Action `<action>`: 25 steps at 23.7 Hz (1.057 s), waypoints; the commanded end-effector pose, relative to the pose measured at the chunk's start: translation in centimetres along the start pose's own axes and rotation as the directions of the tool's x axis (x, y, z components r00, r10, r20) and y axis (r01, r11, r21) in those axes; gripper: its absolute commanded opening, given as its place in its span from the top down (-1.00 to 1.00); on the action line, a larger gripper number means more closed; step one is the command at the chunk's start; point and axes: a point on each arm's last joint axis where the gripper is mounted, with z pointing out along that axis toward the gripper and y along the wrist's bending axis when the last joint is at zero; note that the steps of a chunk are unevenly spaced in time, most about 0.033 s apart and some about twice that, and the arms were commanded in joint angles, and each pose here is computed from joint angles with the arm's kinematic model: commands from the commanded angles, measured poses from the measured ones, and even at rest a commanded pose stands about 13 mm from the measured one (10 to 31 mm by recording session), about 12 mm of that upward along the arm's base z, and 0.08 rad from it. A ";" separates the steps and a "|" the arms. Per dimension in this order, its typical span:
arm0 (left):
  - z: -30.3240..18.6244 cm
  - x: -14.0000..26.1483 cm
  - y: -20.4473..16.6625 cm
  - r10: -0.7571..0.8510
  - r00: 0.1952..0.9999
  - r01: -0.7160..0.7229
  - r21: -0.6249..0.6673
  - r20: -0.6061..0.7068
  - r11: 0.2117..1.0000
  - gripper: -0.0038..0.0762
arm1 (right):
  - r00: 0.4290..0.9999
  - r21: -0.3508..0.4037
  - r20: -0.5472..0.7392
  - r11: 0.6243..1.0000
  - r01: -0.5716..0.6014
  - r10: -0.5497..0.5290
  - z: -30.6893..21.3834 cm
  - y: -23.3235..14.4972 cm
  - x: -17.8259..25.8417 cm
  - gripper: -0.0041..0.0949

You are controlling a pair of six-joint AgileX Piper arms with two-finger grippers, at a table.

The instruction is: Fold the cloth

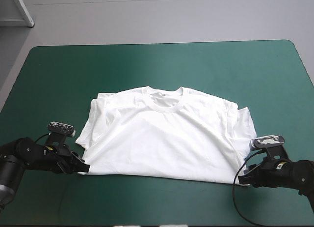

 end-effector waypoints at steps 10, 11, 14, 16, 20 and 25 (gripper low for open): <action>-6.2 -5.8 -0.4 -0.079 0.878 0.103 -0.025 0.471 0.994 -0.23 | 0.836 0.143 0.548 0.988 -0.050 -0.037 -8.4 -0.3 -7.5 0.05; -6.0 -6.0 -0.5 -0.086 0.876 0.096 0.003 0.475 0.995 -0.23 | 0.837 0.149 0.545 0.988 -0.049 -0.041 -8.4 -0.4 -7.8 0.07; -5.3 -6.8 -0.8 -0.092 0.873 0.059 0.084 0.479 0.995 -0.23 | 0.857 0.146 0.514 0.988 -0.054 -0.029 -7.3 -0.9 -8.6 0.07; -4.6 -7.1 -0.5 -0.095 0.882 0.060 0.091 0.461 0.994 -0.23 | 0.888 0.137 0.460 0.989 -0.063 -0.007 -5.6 -1.4 -9.4 0.07; -4.0 -7.2 -0.1 -0.062 0.900 0.038 0.064 0.432 0.997 -0.23 | 0.938 0.127 0.347 0.989 -0.078 0.029 -1.3 -2.8 -11.1 0.07; -3.9 -7.2 -0.1 -0.060 0.900 0.037 0.062 0.432 0.997 -0.23 | 0.962 0.126 0.267 0.988 -0.092 0.056 2.2 -3.9 -12.0 0.07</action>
